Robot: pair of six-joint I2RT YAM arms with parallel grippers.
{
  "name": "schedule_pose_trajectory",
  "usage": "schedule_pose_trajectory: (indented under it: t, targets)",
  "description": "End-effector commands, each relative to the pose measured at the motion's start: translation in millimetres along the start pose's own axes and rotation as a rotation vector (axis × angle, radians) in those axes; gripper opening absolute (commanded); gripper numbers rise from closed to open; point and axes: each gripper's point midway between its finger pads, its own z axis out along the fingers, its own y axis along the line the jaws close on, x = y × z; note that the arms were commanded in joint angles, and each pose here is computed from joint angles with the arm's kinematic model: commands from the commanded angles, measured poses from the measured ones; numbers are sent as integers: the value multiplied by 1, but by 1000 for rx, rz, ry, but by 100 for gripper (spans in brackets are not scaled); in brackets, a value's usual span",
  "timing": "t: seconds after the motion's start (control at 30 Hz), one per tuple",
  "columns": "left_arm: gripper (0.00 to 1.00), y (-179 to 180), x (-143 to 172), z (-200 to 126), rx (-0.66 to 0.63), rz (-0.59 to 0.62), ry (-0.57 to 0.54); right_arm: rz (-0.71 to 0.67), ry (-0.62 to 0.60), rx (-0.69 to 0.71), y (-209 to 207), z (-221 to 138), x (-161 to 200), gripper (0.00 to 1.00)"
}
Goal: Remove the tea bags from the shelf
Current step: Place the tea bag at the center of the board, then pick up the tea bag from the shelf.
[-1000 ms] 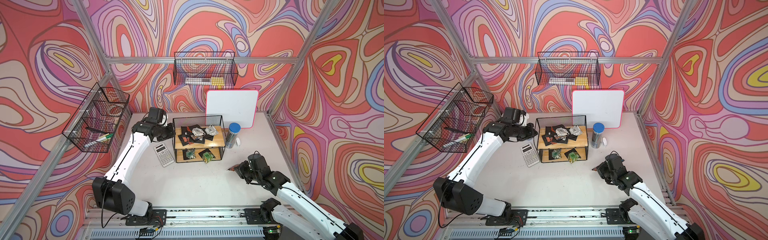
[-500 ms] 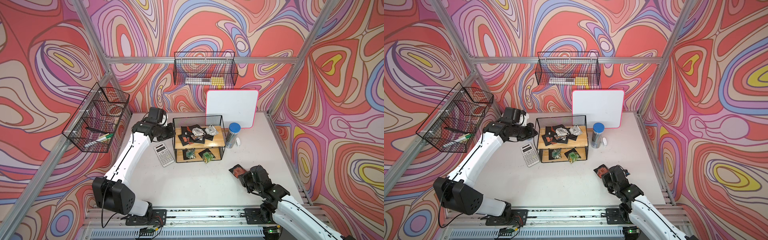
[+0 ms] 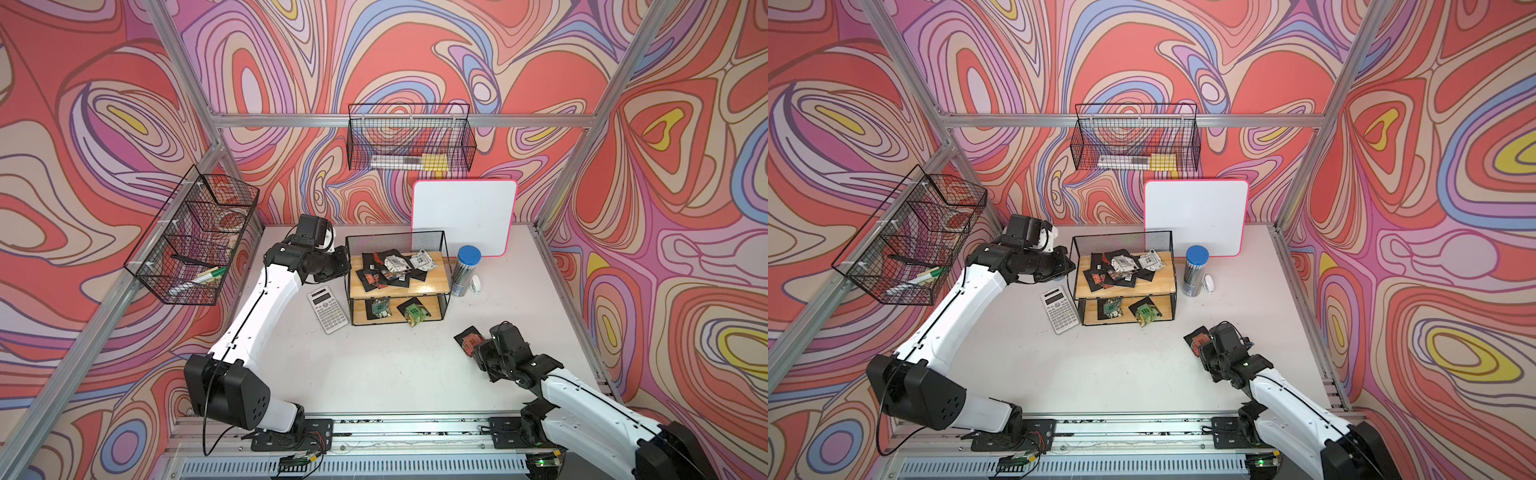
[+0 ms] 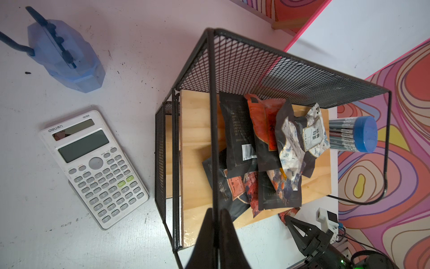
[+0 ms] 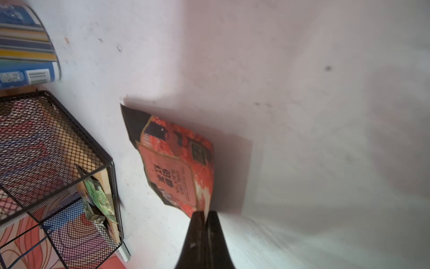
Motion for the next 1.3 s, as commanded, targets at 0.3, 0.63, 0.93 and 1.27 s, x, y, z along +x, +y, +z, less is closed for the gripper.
schedule_pose_trajectory:
  t: [0.3,0.63,0.93,1.27]
  targets:
    - [0,3,-5,0,-13,-11,-17,-78,-6,45,28,-2,-9,36]
    - [0,3,-5,3,-11,-19,-16,-421,-325,151,107,-111,-62,70]
    - [0,3,-7,4,-15,-20,-18,-1048,-241,-117,284,-139,24,67]
    - [0,5,-7,6,-22,-17,-14,-1298,-13,-95,349,-67,108,68]
